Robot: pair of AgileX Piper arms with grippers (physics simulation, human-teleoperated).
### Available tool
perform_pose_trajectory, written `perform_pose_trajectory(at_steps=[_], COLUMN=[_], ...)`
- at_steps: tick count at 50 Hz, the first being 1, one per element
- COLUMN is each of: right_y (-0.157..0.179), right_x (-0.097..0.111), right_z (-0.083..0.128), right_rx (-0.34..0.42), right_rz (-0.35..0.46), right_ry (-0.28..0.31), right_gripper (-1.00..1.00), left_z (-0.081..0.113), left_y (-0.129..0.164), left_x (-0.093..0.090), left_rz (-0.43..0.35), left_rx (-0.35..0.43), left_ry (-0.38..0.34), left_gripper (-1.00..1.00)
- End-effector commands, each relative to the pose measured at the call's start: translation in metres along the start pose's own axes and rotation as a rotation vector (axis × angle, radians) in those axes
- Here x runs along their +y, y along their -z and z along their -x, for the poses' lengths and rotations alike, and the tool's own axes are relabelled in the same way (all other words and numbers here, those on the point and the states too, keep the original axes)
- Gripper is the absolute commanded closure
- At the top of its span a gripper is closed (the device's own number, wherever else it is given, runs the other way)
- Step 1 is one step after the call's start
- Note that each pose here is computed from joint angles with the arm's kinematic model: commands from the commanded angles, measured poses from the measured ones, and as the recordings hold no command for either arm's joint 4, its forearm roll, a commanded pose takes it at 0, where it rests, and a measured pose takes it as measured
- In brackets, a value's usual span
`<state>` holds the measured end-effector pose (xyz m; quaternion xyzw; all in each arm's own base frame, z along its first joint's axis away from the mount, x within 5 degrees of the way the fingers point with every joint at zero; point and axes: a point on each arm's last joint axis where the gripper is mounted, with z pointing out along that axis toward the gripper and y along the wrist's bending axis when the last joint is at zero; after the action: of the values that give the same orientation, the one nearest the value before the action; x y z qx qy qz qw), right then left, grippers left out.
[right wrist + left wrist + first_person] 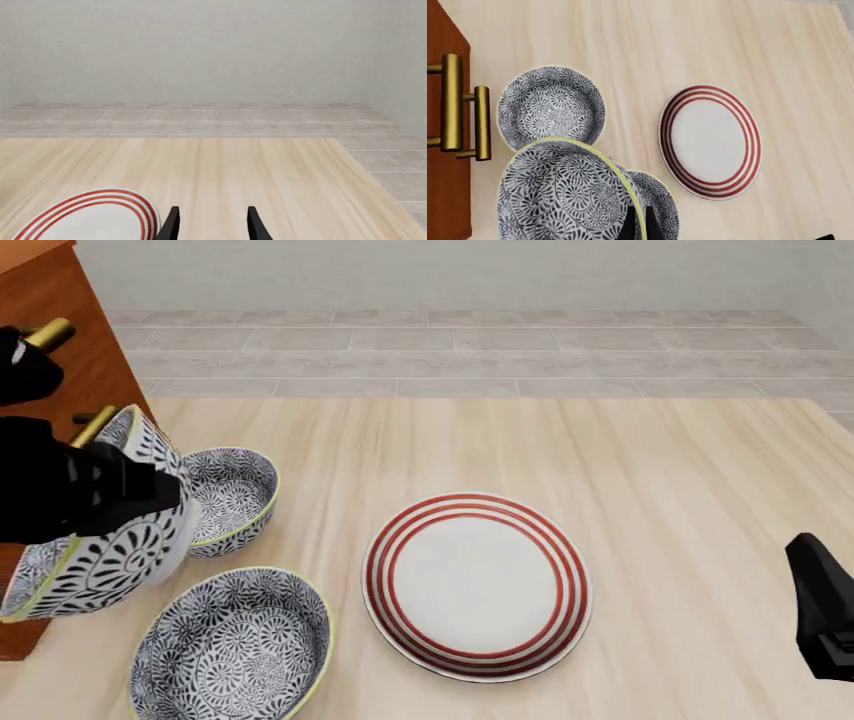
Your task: Put the bowl at the front on the plate.
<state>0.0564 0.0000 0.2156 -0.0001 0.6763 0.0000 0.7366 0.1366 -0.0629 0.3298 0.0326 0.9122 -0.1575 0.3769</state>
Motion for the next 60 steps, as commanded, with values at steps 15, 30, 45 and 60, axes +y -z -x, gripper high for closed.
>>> perform_pose_trajectory(at_steps=[15, 30, 45, 60], right_y=[0.000, 0.000, 0.000, 0.000], right_x=[0.000, 0.000, 0.000, 0.000], right_z=[-0.001, -0.001, -0.001, -0.001], right_rx=[0.000, 0.000, 0.000, 0.000], right_rz=[0.000, 0.000, 0.000, 0.000], right_ry=[0.000, 0.000, 0.000, 0.000], right_gripper=[-1.00, -1.00, -1.00, -1.00], left_z=[0.035, 0.045, 0.049, 0.040], left_y=[-0.017, -0.035, -0.054, -0.078], left_x=[-0.033, -0.060, -0.090, -0.125], left_rz=[-0.070, -0.131, -0.186, -0.252], left_rx=[0.008, 0.036, 0.078, 0.122], left_ry=[-0.262, -0.344, -0.470, -0.566], left_gripper=[1.00, 1.00, 1.00, 1.00])
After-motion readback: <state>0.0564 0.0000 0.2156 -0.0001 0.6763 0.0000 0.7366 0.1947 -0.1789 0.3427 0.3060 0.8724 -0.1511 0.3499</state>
